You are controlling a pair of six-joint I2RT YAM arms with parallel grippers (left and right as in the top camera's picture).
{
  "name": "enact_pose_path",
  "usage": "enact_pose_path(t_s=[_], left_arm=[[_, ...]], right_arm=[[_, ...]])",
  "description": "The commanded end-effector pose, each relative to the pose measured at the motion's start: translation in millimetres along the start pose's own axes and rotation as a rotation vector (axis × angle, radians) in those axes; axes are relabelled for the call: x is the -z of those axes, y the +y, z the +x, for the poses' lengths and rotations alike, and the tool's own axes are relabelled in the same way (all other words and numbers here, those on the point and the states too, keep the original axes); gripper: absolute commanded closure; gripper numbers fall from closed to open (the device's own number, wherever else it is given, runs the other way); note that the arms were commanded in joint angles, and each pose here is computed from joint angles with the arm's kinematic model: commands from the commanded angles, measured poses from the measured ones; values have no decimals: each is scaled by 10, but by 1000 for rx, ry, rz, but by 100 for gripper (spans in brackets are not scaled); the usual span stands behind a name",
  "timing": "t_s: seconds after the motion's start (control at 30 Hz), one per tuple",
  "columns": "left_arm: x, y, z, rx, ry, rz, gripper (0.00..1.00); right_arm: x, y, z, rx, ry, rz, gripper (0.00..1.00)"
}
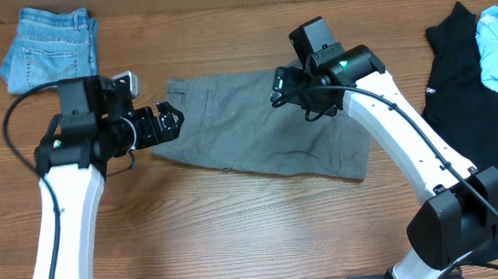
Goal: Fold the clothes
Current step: 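Lower both grippers onto the left and right edges of the shorts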
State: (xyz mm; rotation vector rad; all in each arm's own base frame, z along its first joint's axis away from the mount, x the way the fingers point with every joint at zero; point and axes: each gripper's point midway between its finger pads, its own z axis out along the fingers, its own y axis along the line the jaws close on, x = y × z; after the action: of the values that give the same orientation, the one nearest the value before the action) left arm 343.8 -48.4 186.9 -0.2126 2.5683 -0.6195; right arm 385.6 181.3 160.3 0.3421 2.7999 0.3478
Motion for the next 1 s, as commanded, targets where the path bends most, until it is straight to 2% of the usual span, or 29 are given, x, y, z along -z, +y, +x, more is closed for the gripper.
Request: enact_pose_path(t_s=[0.0,0.03,0.07,0.1,0.13,0.2,0.27,0.33,0.5,0.7,0.97], left_arm=[[-212,-46,-6,76,60,58,9],[-272,-15,-5,80,70,51,30],[-345,24,14,85,87,37,40],[-407,41,37,88,104,31,56],[-492,77,77,88,128,10,67],[-606,108,144,82,161,-19,94],[-756,149,237,53,197,-85,96],[-837,213,276,53,205,-154,96],[-1023,424,377,83,230,-308,96],[-1229,650,471,118,284,-347,96],[-1461,898,585,147,335,-386,96]], right_arm=[[39,-213,-45,-54,7,46,15],[46,-295,-50,-85,17,61,16],[52,-359,-62,-99,23,71,22],[60,-444,-81,-118,28,84,32],[71,-544,-98,-141,36,99,51],[87,-696,-116,-178,51,120,75],[90,-874,-105,-217,73,149,88],[56,-964,-67,-234,92,164,95],[-195,-1123,187,-248,163,192,96],[-556,-1190,601,-274,275,145,96],[-749,-1461,1035,-312,360,221,96]])
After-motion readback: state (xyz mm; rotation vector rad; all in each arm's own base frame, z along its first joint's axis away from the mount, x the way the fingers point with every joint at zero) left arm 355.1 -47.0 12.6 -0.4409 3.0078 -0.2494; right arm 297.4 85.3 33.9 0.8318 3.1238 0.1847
